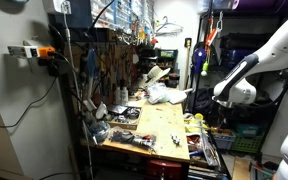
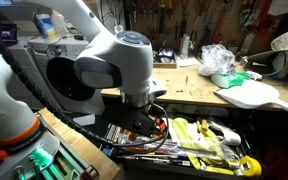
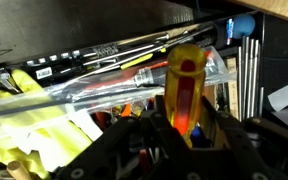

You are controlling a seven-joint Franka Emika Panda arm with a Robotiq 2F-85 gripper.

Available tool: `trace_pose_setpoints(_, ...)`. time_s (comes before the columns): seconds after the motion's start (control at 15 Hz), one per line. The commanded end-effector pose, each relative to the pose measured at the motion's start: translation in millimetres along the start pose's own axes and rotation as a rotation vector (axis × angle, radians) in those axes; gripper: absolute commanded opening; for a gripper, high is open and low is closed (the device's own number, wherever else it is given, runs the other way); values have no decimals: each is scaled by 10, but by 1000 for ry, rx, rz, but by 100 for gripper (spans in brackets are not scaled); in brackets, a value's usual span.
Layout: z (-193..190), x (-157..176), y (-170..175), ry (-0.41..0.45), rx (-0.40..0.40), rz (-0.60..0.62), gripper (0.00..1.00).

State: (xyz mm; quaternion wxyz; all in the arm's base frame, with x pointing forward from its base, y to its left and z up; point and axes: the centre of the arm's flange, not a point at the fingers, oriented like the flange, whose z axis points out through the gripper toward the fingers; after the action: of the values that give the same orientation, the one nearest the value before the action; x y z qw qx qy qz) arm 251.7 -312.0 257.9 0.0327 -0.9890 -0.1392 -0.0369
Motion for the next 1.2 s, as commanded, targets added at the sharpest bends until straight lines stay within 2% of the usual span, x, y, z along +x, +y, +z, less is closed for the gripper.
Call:
trace_pose_setpoints(0.0,24,-200,-63,-88,-25,3,10)
trace_pose_setpoints(0.2,101,-209,-82,-143,-29,-50,10)
trace_pose_setpoints(0.4,187,-21,-99,-178,-28,-129,10)
trace_pose_setpoints(0.87,604,621,-280,-251,31,-302,10)
trace_pose_setpoints(1.13,886,710,-271,-279,52,-324,10)
